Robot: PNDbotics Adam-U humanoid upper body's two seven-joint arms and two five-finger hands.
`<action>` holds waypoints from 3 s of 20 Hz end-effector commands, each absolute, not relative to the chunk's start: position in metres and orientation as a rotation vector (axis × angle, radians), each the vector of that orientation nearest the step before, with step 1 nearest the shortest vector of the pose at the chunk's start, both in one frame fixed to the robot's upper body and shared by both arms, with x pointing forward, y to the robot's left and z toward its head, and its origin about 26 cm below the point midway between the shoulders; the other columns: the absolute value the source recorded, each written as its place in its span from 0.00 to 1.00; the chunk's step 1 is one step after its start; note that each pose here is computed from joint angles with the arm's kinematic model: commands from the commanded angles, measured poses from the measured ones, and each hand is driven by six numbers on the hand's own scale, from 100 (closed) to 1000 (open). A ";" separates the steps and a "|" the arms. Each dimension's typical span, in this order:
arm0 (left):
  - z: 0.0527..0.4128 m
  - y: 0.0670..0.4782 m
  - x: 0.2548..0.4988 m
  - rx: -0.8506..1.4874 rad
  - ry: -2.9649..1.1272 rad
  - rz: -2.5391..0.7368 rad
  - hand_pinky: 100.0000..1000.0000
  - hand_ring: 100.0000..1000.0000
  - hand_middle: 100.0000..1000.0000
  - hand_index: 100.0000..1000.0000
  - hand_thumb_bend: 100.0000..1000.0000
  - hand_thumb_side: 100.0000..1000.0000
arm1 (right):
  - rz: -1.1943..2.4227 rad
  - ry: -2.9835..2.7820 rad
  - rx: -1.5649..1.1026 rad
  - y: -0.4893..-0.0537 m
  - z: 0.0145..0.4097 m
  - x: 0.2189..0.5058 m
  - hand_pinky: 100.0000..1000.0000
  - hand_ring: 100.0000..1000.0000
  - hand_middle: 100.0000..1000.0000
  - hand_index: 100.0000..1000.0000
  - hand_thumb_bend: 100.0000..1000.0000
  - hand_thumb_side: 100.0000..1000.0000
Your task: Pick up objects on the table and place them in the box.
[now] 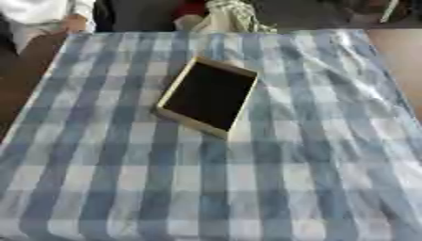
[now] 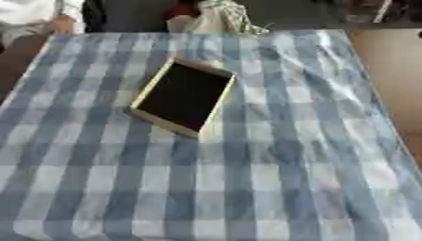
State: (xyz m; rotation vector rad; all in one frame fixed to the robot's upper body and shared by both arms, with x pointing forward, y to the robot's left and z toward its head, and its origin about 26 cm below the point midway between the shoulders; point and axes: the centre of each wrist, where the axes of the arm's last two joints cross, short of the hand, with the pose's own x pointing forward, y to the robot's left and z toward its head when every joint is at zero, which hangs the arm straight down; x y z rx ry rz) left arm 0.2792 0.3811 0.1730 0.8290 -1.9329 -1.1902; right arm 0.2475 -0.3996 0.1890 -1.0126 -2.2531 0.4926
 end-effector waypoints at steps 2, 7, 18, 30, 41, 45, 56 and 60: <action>0.182 0.387 0.281 0.847 -1.919 -1.236 0.72 0.99 0.88 0.87 0.00 0.76 | 0.521 -2.272 -1.052 -0.401 0.202 0.245 0.75 0.52 0.65 0.70 0.00 0.89; 0.181 0.388 0.283 0.821 -1.895 -1.268 0.72 0.99 0.88 0.88 0.00 0.76 | 0.525 -2.266 -1.053 -0.401 0.201 0.245 0.75 0.53 0.65 0.70 0.00 0.89; 0.182 0.388 0.285 0.754 -1.822 -1.401 0.74 0.99 0.88 0.89 0.00 0.81 | 0.533 -2.242 -1.052 -0.401 0.198 0.244 0.75 0.53 0.65 0.70 0.00 0.89; 0.190 0.389 0.288 0.689 -1.744 -1.544 0.75 0.99 0.88 0.89 0.00 0.88 | 0.521 -2.224 -1.055 -0.402 0.195 0.242 0.75 0.53 0.66 0.70 0.00 0.89; 0.193 0.395 0.286 0.703 -1.566 -1.688 0.80 0.97 0.84 0.87 0.26 0.87 | 0.520 -2.197 -1.074 -0.404 0.191 0.240 0.75 0.53 0.66 0.70 0.00 0.90; 0.194 0.397 0.287 0.698 -1.524 -1.711 0.81 0.97 0.83 0.87 0.36 0.95 | 0.519 -2.191 -1.080 -0.404 0.191 0.239 0.75 0.53 0.66 0.70 0.00 0.90; 0.179 0.409 0.287 0.696 -1.303 -1.762 0.83 0.98 0.85 0.90 0.54 0.88 | 0.513 -2.189 -1.082 -0.404 0.190 0.239 0.75 0.53 0.65 0.70 0.00 0.90; 0.170 0.418 0.287 0.704 -1.252 -1.737 0.83 0.98 0.87 0.91 0.51 0.74 | 0.509 -2.189 -1.080 -0.404 0.190 0.239 0.75 0.53 0.65 0.70 0.00 0.90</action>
